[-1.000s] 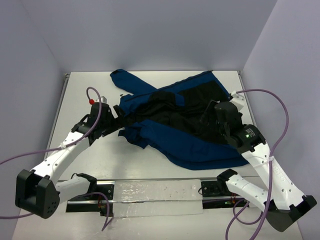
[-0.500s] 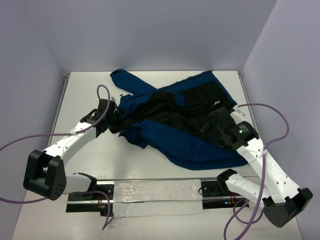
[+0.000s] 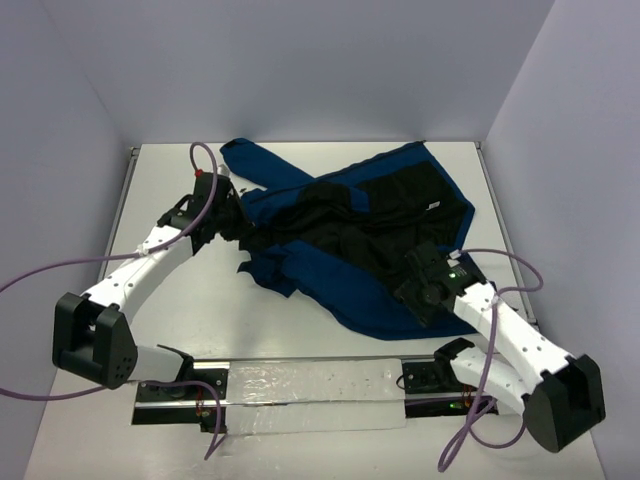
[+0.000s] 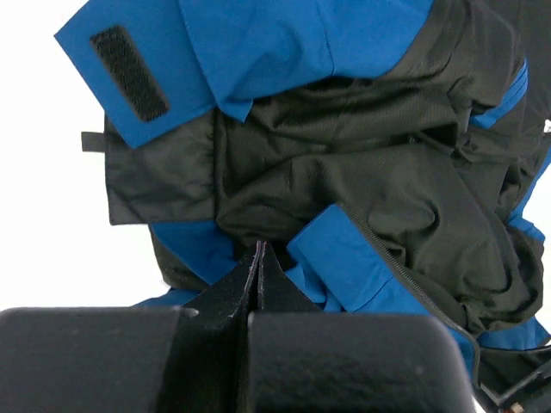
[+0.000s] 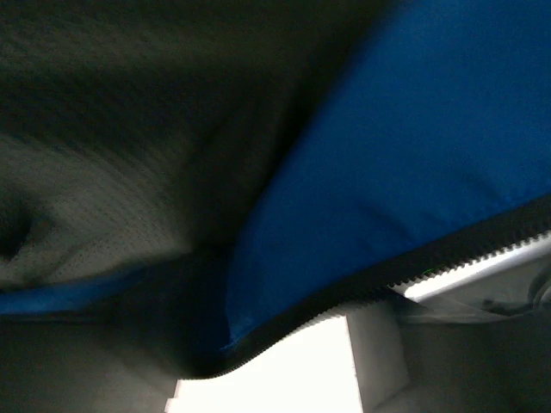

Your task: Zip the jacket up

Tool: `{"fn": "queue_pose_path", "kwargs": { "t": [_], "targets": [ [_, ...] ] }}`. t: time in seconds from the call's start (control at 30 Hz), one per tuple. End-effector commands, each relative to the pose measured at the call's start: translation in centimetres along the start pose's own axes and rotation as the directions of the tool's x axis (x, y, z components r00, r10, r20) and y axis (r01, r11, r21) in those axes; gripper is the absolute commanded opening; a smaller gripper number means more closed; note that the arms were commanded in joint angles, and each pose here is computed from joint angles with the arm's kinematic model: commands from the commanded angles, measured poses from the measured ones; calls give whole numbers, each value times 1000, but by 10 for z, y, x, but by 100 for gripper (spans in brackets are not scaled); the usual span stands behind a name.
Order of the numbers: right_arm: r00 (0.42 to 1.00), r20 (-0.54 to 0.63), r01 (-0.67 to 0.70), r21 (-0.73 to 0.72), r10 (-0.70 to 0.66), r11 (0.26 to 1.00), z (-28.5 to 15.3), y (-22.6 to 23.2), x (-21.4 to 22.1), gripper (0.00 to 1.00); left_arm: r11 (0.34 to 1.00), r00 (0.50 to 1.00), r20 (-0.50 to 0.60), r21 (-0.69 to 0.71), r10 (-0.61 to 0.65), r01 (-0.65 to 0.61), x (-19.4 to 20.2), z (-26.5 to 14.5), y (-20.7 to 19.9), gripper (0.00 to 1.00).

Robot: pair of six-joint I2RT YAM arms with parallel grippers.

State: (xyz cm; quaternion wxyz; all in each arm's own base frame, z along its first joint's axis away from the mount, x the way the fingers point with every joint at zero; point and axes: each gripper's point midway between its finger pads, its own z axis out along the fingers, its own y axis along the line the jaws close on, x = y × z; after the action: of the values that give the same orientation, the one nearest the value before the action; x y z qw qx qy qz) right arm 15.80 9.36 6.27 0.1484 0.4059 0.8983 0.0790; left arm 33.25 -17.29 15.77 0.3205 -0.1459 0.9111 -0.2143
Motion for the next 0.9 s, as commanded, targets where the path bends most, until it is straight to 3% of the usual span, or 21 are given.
{"fn": "queue_pose_path", "kwargs": {
  "t": [0.0,0.17,0.2,0.23,0.27,0.33,0.53,0.73,0.8,0.83,0.87],
  "targets": [
    [988,154,45,-149,-22,988,-4,61,-39,4,1000,999,43,0,16,-16,-21,-6,-8,0],
    [966,245,135,-184,-88,974,-21,97,-65,0,1000,999,47,-16,9,-8,-29,-13,8,3],
    [964,248,145,-185,-96,972,-21,100,-66,0,1000,1000,26,-14,13,-13,-25,-13,12,17],
    [963,249,150,-182,-102,972,-21,101,-66,0,1000,1000,0,-8,21,-21,-17,-14,14,40],
    [963,248,150,-180,-102,972,-20,101,-66,0,1000,1000,-10,-10,20,-20,-13,-13,17,69],
    [961,254,153,-173,-106,973,-17,99,-67,0,999,997,-67,-4,33,-33,10,-12,27,98],
    [958,258,172,-180,-123,968,-16,105,-69,0,999,983,-176,9,-46,48,62,3,45,99],
    [947,280,212,-176,-158,961,-17,118,-77,0,994,988,-147,90,-53,67,55,26,29,98],
    [943,290,223,-189,-163,956,-19,126,-80,0,992,987,-152,113,-42,59,54,34,22,83],
    [940,299,229,-197,-164,953,-21,133,-84,0,991,987,-159,125,-35,55,53,37,19,61],
    [936,310,236,-203,-167,950,-23,140,-89,0,989,985,-167,139,-29,53,51,41,14,31]
  ]
}}
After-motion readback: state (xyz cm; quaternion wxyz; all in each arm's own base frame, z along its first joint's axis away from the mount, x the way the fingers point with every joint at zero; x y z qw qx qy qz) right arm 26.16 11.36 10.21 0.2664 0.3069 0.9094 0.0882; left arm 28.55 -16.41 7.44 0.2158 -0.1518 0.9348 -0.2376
